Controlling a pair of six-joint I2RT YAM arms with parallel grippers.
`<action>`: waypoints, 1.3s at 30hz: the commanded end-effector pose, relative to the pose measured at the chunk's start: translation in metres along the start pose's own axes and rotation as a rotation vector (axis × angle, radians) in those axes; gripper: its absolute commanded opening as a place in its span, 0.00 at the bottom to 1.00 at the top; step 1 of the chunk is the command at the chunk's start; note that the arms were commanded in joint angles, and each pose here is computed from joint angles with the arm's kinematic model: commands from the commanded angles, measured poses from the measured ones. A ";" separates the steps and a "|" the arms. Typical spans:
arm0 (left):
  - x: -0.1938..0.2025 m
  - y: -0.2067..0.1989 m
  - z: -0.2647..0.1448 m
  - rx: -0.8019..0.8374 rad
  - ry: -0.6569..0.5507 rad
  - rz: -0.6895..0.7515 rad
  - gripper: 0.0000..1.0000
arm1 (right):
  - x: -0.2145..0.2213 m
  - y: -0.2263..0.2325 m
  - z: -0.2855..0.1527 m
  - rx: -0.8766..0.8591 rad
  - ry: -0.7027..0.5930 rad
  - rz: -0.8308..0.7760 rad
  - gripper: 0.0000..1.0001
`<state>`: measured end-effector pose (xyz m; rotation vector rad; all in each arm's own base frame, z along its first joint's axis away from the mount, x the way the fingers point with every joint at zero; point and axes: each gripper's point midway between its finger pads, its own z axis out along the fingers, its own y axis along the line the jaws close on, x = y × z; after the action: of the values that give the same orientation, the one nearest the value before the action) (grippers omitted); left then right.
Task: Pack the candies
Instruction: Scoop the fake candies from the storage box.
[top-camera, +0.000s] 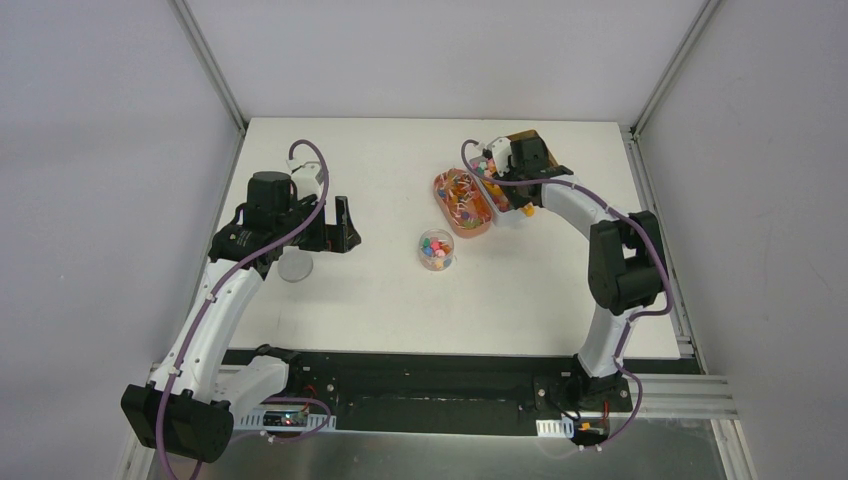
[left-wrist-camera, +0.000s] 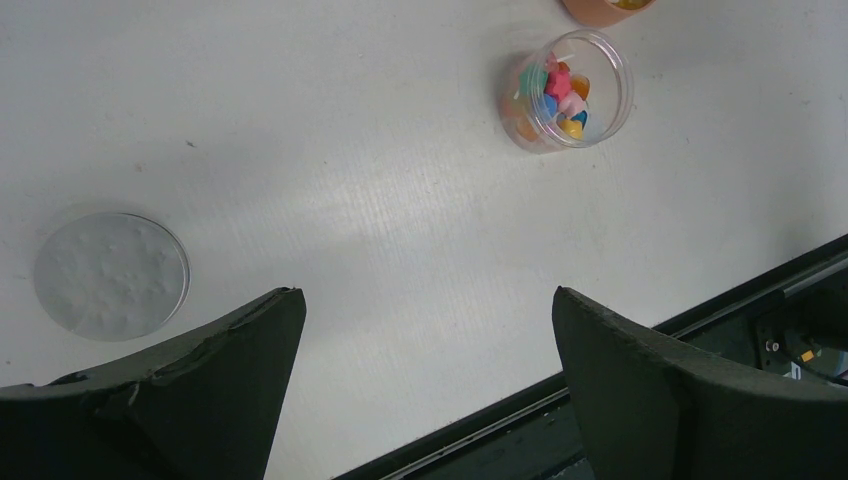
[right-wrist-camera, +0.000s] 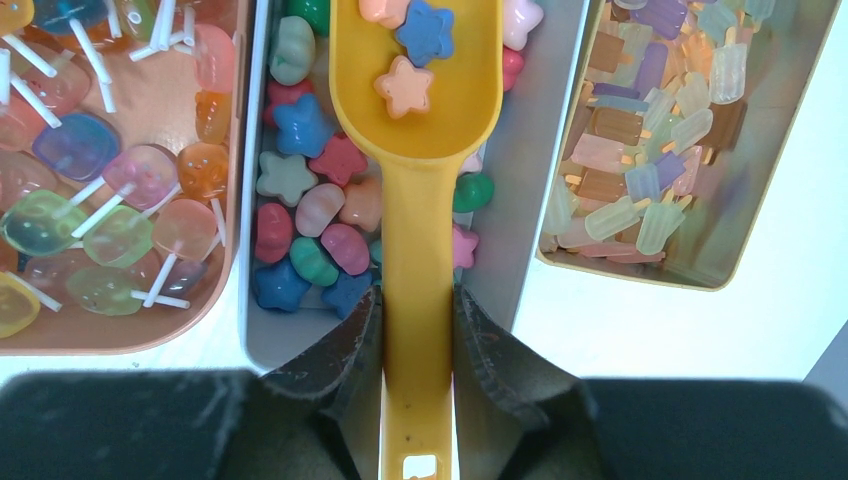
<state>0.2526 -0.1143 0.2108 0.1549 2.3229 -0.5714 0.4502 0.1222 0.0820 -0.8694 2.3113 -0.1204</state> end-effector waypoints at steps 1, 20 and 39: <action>-0.008 0.001 -0.001 0.000 -0.030 0.030 0.99 | -0.036 -0.012 -0.024 0.038 -0.134 0.023 0.00; -0.009 0.001 -0.003 -0.006 -0.041 0.031 0.99 | -0.040 -0.015 -0.034 0.048 -0.174 0.059 0.00; -0.009 0.002 -0.003 -0.009 -0.041 0.031 0.99 | -0.030 -0.022 -0.052 0.087 -0.172 0.044 0.00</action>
<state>0.2530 -0.1136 0.2106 0.1525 2.3231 -0.5661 0.4375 0.1183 0.1058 -0.8065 2.2604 -0.1090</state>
